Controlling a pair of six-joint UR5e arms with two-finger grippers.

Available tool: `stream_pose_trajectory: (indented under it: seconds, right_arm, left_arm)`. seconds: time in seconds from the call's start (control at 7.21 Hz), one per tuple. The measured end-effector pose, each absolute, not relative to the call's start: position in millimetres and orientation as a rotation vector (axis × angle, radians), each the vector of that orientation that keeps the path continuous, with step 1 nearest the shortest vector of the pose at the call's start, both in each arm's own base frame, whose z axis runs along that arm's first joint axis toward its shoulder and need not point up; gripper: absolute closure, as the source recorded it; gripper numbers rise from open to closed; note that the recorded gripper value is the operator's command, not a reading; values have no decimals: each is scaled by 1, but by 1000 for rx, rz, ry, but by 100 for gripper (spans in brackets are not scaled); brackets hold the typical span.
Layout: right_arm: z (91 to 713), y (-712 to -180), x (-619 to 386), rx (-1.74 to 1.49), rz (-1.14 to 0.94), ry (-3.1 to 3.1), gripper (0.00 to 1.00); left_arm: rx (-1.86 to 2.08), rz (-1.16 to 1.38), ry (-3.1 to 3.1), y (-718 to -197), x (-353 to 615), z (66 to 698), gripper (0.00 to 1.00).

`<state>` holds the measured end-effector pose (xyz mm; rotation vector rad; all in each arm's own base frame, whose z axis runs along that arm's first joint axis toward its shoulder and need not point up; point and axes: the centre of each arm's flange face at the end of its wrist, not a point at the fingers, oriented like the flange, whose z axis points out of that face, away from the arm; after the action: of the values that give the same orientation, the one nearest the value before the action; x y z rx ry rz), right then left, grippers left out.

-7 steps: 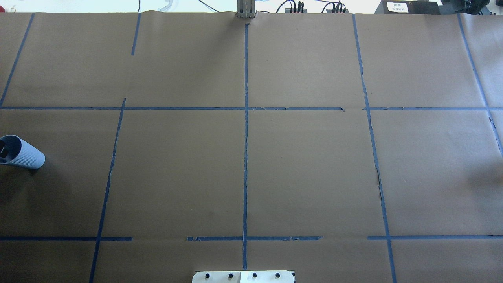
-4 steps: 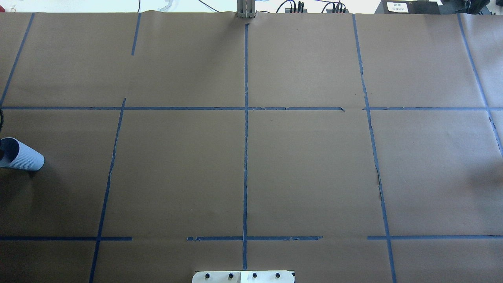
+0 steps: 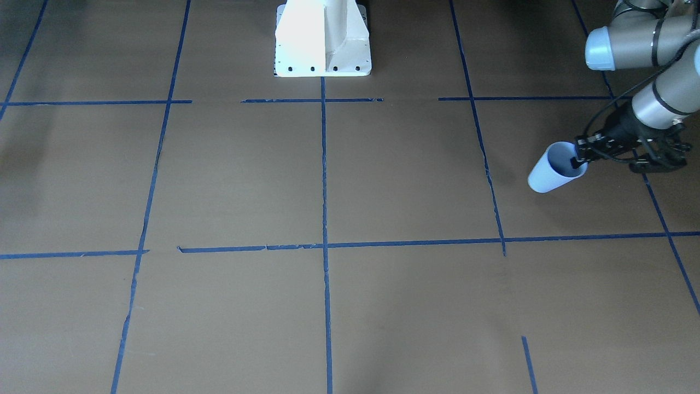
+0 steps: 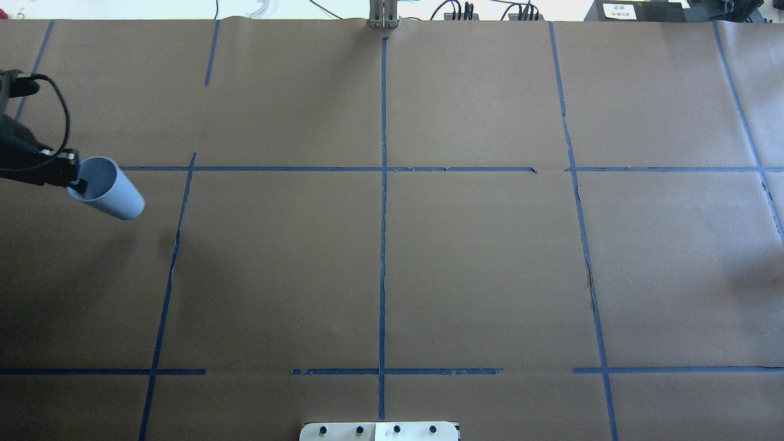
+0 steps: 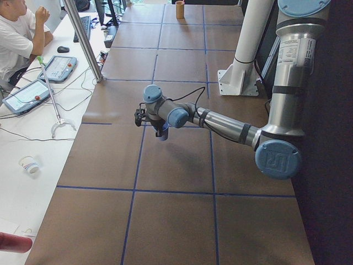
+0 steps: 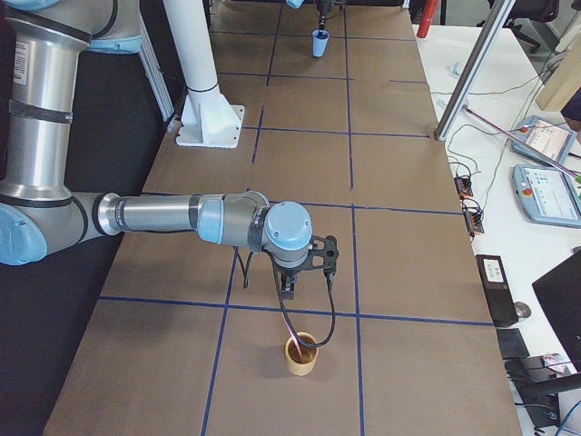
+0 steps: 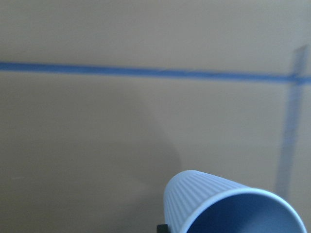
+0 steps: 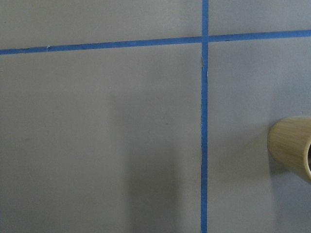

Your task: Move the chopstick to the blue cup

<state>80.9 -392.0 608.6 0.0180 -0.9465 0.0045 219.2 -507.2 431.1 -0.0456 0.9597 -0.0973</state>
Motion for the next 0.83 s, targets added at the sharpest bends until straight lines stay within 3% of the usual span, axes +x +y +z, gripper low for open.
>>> stream_pose_trajectory:
  seconds: [0.42, 0.83]
  right_arm:
    - [608, -393, 81, 35, -8, -945, 0]
    - [608, -393, 81, 35, -9, -945, 0]
  left_arm:
    - [-154, -200, 1029, -486, 391, 258, 100]
    - [-93, -246, 985, -469, 517, 178, 100]
